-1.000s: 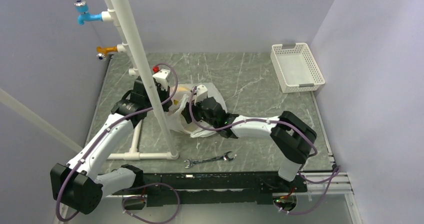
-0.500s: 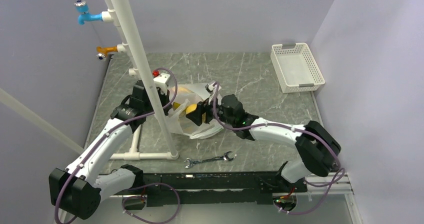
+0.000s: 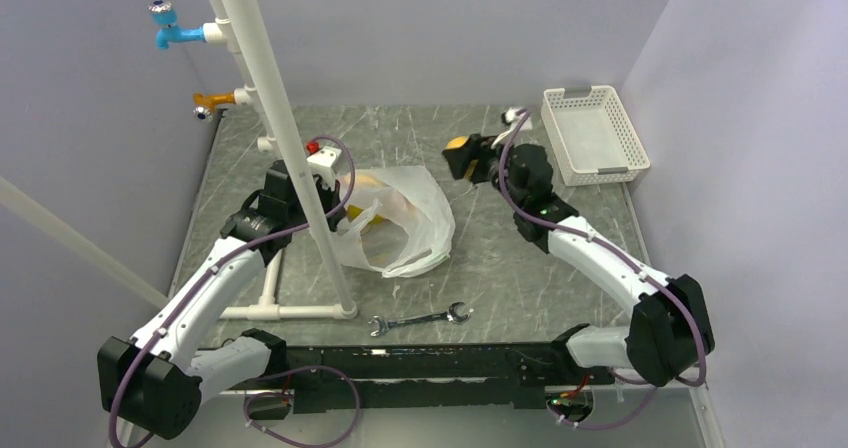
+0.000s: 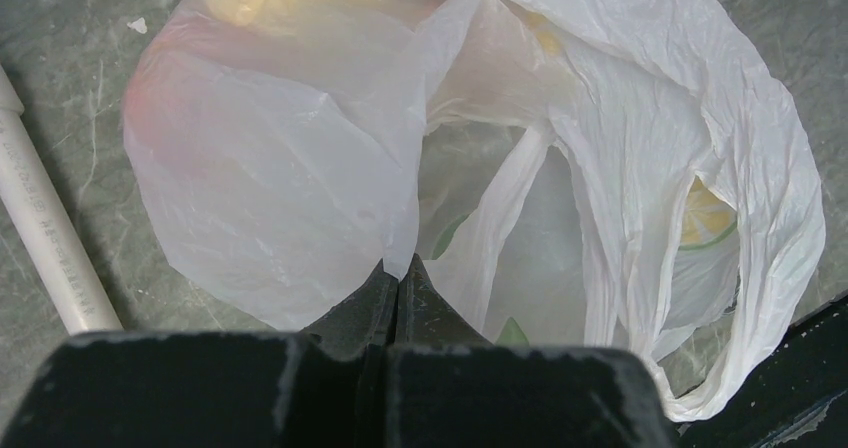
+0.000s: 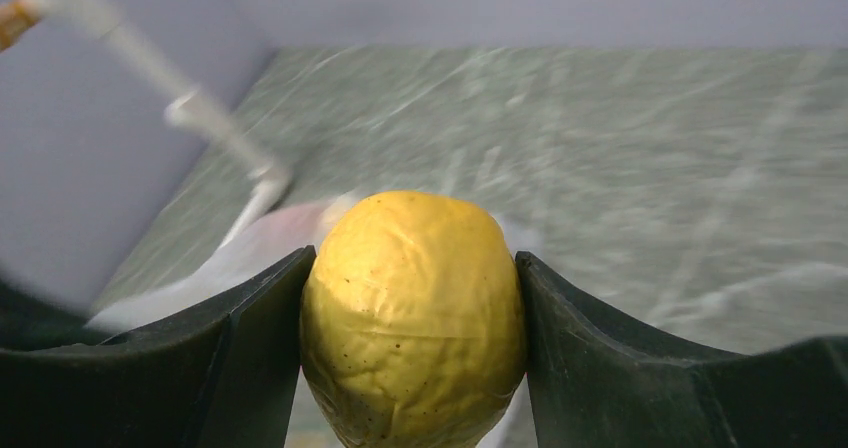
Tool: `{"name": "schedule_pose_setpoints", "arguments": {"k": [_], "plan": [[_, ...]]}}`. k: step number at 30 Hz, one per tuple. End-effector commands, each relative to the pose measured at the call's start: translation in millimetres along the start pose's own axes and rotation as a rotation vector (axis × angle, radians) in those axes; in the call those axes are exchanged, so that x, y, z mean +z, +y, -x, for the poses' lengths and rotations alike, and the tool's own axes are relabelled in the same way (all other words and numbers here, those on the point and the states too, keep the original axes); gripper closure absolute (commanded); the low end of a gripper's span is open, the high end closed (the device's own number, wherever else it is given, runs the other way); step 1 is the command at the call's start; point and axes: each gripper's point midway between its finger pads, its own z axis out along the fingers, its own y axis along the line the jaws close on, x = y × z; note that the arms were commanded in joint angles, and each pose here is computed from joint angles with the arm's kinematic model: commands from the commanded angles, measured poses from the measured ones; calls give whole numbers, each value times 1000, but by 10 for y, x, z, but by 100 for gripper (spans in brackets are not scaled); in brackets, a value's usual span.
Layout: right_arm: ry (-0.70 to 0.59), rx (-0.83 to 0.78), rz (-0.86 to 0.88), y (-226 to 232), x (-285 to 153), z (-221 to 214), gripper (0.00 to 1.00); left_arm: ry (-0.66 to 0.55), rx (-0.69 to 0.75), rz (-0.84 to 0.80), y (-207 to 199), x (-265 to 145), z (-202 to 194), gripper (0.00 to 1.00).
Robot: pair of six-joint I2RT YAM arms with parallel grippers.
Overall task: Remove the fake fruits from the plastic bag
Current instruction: Place the fake fruit in the bin.
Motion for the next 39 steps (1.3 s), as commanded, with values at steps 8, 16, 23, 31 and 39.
{"name": "schedule_pose_setpoints", "arguments": {"k": [8,16,23,31,39], "plan": [[-121,-139,-832,-2301,-359,884,85,-87,13,-53,-111,-113,169,100],[6,-65,-1115,-3794,-452,858,87,-101,-32,-99,-197,-78,161,100],[82,-40,-1216,-4377,-483,811,79,-96,-51,-122,-236,-56,136,100],[143,-33,-1229,-4607,-454,680,37,-111,-47,-113,-224,-81,157,100],[130,-19,-1204,-4479,-452,863,1,-116,-43,-123,-241,-86,169,100]]}}
